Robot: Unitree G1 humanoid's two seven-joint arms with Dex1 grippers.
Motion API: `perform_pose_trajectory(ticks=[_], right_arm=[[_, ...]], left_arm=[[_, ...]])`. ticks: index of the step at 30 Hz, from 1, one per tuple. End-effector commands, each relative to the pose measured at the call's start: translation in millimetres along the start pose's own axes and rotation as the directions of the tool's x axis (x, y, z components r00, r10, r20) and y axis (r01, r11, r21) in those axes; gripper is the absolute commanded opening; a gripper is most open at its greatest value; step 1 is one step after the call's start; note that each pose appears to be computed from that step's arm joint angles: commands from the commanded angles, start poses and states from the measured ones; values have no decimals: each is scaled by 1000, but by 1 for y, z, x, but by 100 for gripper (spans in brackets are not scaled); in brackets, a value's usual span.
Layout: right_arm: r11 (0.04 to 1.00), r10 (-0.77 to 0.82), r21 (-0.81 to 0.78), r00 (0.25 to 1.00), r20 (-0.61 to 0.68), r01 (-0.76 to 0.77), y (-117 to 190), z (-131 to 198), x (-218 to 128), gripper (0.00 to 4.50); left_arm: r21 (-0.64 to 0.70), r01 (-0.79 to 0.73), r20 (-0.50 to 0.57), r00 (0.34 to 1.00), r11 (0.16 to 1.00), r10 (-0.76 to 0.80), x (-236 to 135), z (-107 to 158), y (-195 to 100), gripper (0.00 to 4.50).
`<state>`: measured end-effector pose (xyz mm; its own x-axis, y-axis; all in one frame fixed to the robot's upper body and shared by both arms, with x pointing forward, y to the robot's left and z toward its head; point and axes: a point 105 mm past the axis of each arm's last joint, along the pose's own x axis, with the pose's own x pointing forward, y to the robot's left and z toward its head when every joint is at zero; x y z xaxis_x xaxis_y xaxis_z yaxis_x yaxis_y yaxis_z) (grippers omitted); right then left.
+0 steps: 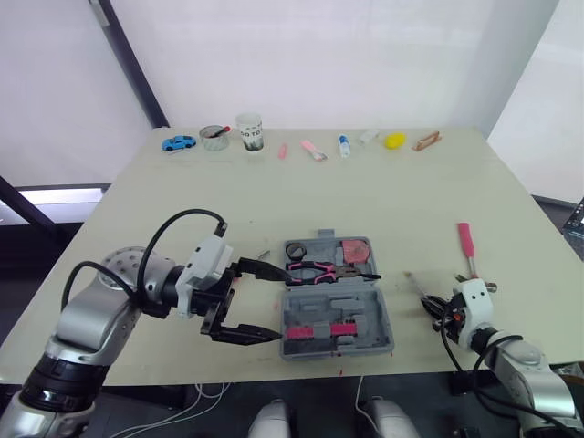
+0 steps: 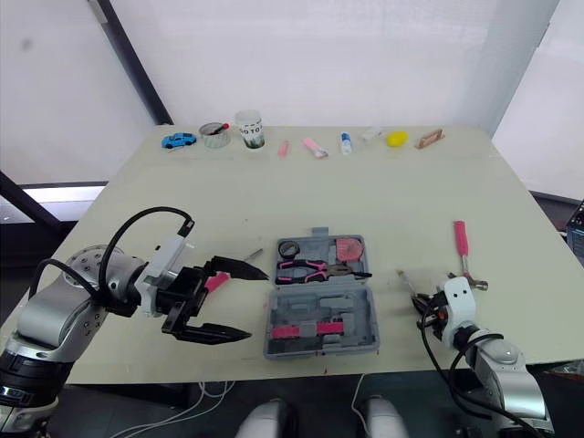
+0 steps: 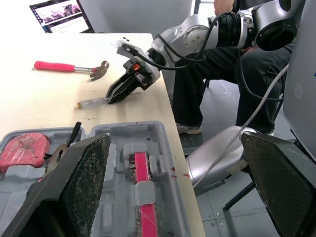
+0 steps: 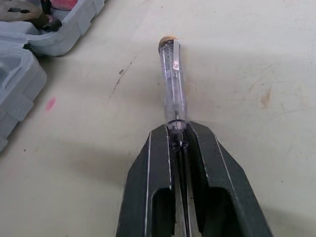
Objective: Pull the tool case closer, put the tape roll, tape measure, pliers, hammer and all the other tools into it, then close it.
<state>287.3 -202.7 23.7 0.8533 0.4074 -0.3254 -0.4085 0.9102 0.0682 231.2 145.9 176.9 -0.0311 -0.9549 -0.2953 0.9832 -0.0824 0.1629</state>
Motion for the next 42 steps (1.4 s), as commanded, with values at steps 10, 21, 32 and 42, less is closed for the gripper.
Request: perform_pose_trajectory(ticks=[10, 21, 32, 42], right_arm=[[984, 125, -139, 989, 73, -114, 17, 45, 0, 4], [797, 503, -332, 859, -97, -504, 90, 95, 2, 4], [559, 579, -486, 736, -351, -671, 148, 110, 38, 4], [375, 466, -633, 728, -503, -677, 172, 94, 67, 4]], left_arm=[[9, -22, 26, 999, 1000, 22, -5, 5, 2, 450], [-28, -130, -26, 991, 991, 130, -27, -15, 4, 450], [-103, -299, -39, 954, 949, 297, -78, -33, 3, 450], [-92, -331, -101, 941, 939, 322, -94, -41, 1, 450]])
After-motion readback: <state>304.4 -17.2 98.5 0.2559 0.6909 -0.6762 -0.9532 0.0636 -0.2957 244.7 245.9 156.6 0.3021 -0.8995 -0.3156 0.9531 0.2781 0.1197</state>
